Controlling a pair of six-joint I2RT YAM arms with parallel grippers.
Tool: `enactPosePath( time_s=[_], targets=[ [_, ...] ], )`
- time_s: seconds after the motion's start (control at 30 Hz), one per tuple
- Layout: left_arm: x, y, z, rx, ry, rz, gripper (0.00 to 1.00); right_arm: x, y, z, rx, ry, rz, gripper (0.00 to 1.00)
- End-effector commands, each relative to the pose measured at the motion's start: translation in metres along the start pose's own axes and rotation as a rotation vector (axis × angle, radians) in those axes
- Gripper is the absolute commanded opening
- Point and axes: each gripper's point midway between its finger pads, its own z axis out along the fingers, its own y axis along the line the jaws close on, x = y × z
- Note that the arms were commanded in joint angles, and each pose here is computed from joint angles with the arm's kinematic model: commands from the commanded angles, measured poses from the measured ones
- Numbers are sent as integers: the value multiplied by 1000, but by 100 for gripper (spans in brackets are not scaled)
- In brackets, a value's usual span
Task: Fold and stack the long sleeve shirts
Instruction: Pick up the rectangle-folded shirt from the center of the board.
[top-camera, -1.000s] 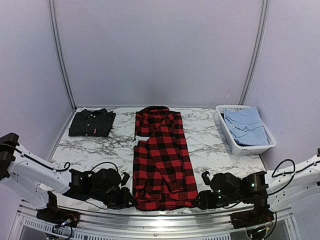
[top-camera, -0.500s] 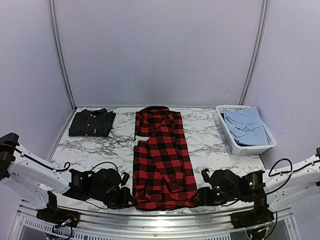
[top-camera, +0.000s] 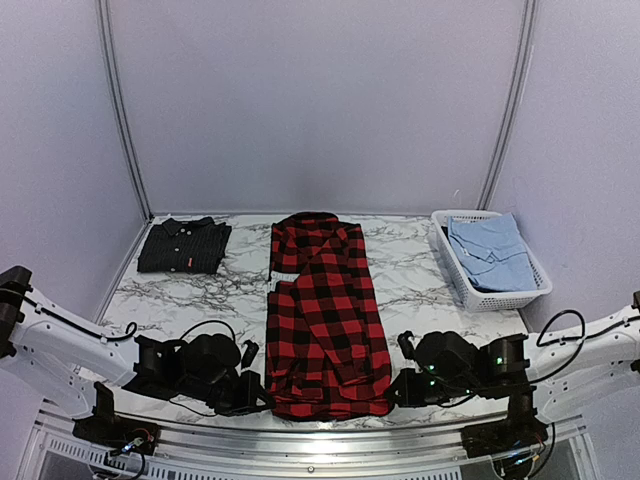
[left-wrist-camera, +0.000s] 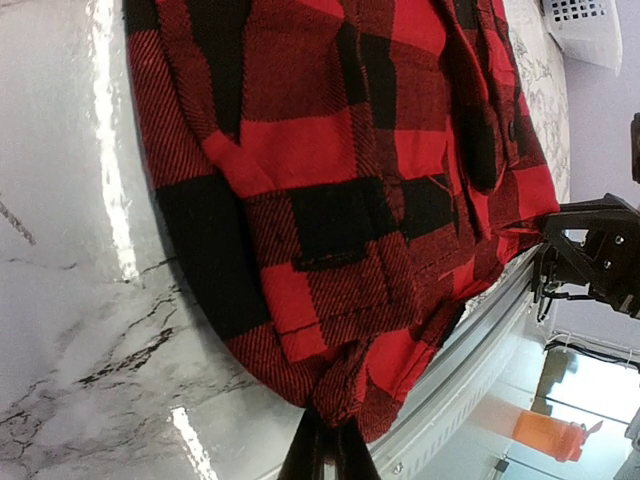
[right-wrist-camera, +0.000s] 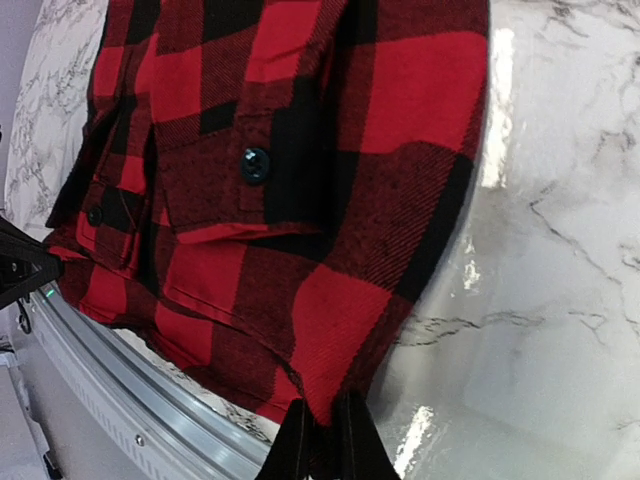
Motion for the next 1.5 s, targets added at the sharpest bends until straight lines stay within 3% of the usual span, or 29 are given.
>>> enactPosePath(
  time_s=[0.0,0.17,0.27,0.67,0.73,0.9,1.1,1.27,1.47],
  targets=[
    [-9,-18,-8,18,-40,26,2,-21,19,-11,-12,-63,-22,8],
    [-12,-20,-5,11,-43,36,2,-27,24,-5,-9,-64,-27,34],
    [-8,-19,0,6,-20,31,6,-24,21,-1,2,-49,-26,43],
    [-5,-9,-20,6,-37,14,50,-19,-17,-5,39,-69,40,69],
    [-7,-6,-22,-7,-47,9,56,-23,-20,-4,24,-74,54,71],
    [-16,14,-20,-65,-78,-55,58,-33,-13,1,-8,-78,52,71],
    [-38,29,-8,-109,-116,-100,54,-48,-2,12,3,-71,23,70],
    [-41,24,9,-150,-73,-72,52,-55,-3,16,4,-79,26,70],
    [-39,30,23,-224,-33,-52,44,-57,-4,23,25,-69,12,69]
  ],
)
